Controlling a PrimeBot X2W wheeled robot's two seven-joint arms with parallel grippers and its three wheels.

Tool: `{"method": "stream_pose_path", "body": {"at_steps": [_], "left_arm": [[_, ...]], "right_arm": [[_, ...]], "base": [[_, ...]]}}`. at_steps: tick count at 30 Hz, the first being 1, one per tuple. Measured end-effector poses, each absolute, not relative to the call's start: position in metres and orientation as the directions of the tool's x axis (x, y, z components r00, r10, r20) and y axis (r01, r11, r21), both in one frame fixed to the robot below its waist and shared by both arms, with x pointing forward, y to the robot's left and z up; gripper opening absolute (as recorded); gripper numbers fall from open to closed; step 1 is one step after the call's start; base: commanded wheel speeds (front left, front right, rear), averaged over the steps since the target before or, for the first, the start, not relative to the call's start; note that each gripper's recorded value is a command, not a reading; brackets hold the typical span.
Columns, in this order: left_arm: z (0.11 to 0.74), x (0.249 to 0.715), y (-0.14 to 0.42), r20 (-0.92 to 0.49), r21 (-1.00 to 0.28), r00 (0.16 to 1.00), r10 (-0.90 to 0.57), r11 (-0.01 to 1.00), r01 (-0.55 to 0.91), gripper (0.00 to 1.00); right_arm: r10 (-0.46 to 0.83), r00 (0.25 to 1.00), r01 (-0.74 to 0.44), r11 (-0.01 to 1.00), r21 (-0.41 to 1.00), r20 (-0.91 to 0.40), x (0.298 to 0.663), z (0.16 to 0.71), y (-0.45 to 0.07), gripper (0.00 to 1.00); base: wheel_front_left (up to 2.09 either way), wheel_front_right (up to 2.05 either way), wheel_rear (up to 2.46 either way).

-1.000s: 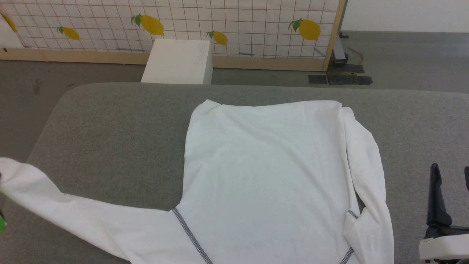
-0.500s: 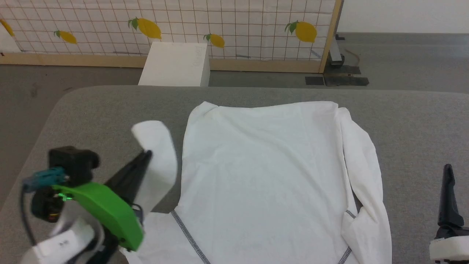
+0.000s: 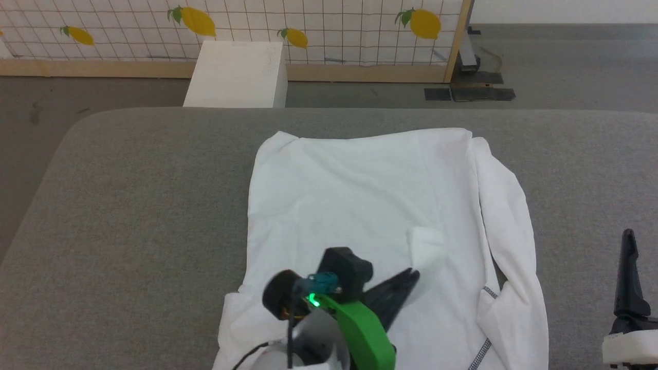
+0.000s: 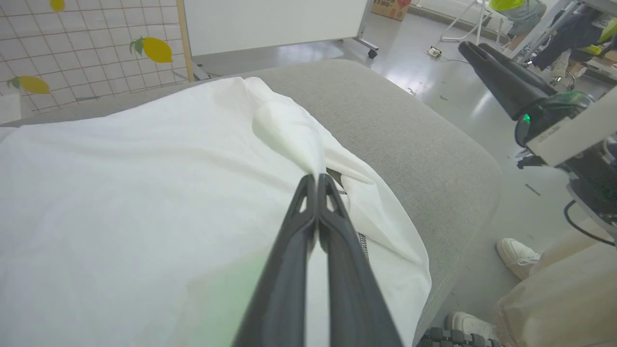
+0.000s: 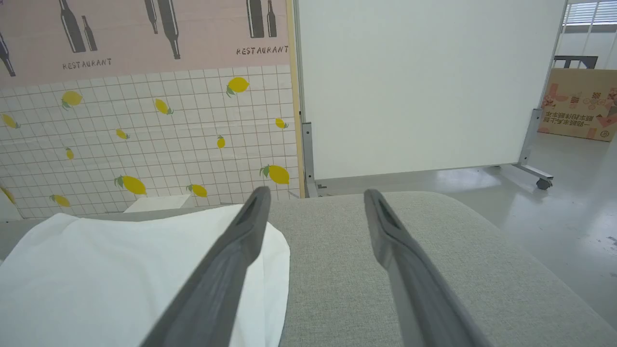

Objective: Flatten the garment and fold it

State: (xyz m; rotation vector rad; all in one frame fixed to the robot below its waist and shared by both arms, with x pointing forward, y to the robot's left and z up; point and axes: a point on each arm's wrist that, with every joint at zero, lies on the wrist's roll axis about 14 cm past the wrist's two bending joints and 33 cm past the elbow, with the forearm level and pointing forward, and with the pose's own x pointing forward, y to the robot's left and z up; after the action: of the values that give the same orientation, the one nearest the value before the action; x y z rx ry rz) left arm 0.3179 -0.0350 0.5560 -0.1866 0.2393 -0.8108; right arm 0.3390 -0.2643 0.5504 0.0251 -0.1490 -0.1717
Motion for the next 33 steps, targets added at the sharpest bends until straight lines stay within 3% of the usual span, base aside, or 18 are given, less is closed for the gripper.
{"method": "stream_pose_path", "body": {"at_steps": [7, 17, 23, 24, 25, 33], "left_arm": [[0.503, 0.299, -0.082, -0.249, -0.244, 0.531, -0.810, 0.583, 0.775, 0.00], [0.407, 0.269, -0.095, -0.505, -0.243, 0.339, -0.794, 0.507, 0.827, 0.00], [0.386, 0.269, -0.093, -0.576, -0.247, 0.316, -0.754, 0.529, 0.811, 0.00], [0.387, 0.271, -0.095, -0.569, -0.250, 0.322, -0.757, 0.532, 0.809, 0.29], [0.390, 0.273, -0.096, -0.558, -0.254, 0.331, -0.761, 0.537, 0.805, 1.00], [0.443, 0.296, -0.111, -0.390, -0.326, 0.419, -0.820, 0.549, 0.769, 1.00]], "right_arm": [[-0.180, 0.977, 0.177, 0.983, 0.037, 0.115, 0.340, 0.540, -0.266, 1.00], [-0.194, 0.976, 0.191, 0.981, 0.040, 0.102, 0.339, 0.535, -0.268, 1.00], [-0.225, 0.970, 0.222, 0.974, 0.038, 0.095, 0.331, 0.533, -0.277, 1.00], [-0.228, 0.969, 0.226, 0.973, 0.037, 0.095, 0.330, 0.533, -0.278, 1.00], [-0.231, 0.968, 0.228, 0.973, 0.037, 0.095, 0.329, 0.533, -0.279, 1.00], [-0.232, 0.966, 0.230, 0.973, 0.037, 0.117, 0.332, 0.540, -0.281, 1.00]], "base": [[0.00, 0.00, 0.00], [0.00, 0.00, 0.00], [0.00, 0.00, 0.00], [0.00, 0.00, 0.00], [0.00, 0.00, 0.00], [0.00, 0.00, 0.00]]}}
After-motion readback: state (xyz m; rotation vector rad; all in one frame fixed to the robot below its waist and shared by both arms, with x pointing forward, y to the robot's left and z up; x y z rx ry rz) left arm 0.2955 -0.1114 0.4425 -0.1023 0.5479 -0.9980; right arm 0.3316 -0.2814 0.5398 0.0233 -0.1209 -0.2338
